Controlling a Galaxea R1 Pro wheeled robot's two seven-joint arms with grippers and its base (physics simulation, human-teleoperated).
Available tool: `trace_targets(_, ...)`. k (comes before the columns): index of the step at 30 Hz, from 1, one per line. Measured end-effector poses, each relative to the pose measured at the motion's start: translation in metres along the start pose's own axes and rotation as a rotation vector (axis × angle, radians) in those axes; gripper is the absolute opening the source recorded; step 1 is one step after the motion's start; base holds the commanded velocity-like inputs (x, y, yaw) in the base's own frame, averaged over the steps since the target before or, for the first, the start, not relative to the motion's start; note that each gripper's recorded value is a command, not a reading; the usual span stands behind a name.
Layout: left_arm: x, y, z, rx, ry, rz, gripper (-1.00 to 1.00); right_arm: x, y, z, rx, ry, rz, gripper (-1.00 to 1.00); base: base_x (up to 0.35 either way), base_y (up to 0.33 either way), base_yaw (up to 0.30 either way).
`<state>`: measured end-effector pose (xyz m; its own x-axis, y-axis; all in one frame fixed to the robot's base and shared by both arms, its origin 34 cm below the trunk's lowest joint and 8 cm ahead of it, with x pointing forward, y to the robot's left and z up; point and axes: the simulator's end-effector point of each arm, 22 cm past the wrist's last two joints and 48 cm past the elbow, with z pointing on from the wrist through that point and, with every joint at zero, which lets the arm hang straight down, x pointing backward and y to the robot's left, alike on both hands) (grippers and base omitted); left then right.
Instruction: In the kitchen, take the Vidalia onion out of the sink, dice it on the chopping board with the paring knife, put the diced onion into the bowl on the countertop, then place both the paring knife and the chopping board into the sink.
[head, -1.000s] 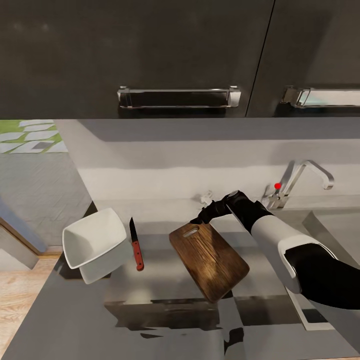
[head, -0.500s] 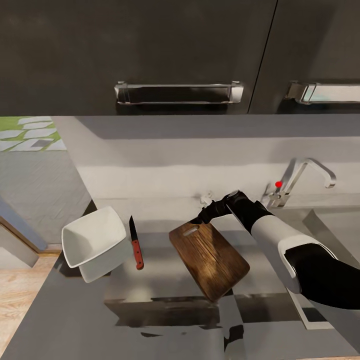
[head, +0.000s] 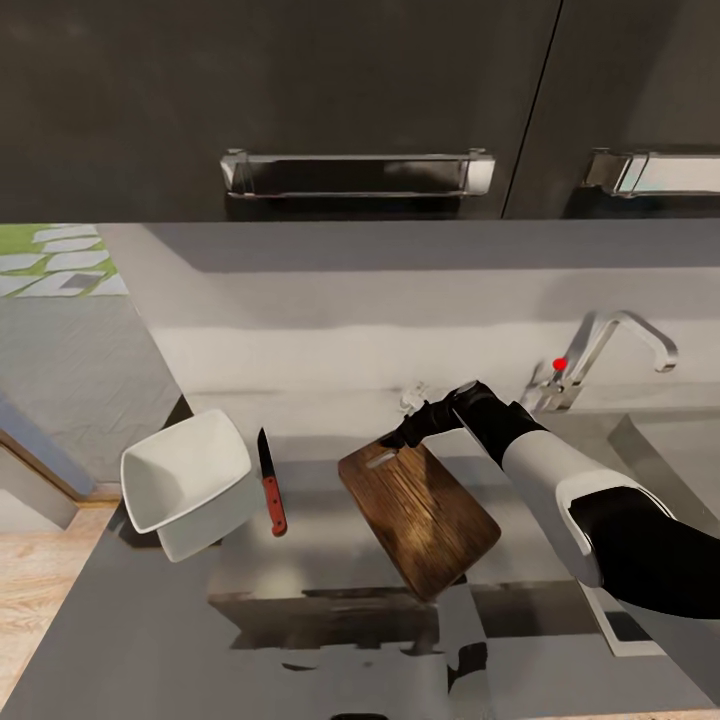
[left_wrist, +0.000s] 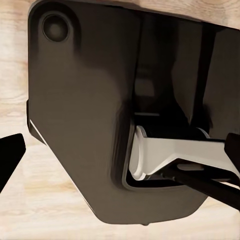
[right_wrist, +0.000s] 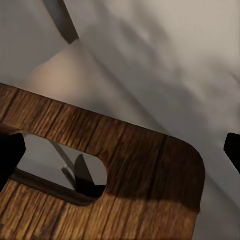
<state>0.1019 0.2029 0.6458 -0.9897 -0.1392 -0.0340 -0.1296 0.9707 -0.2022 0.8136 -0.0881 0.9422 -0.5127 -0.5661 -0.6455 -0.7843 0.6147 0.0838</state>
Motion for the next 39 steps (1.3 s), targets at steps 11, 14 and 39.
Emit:
trace_targets(11, 0.005, 0.001, 0.000, -0.002, 0.014, -0.003, 1.00, 0.006, 0.000, 0.007, -0.007, 0.008, 0.007, 1.00, 0.000, 0.000, 0.000)
trace_targets(14, 0.007, 0.001, -0.001, -0.002, 0.018, -0.004, 1.00, 0.008, 0.000, 0.009, -0.010, 0.010, 0.009, 1.00, 0.000, 0.000, 0.000)
trace_targets(39, 0.017, 0.002, -0.002, -0.006, 0.047, -0.011, 1.00, 0.023, 0.000, 0.023, -0.026, 0.028, 0.026, 1.00, 0.000, 0.000, 0.000)
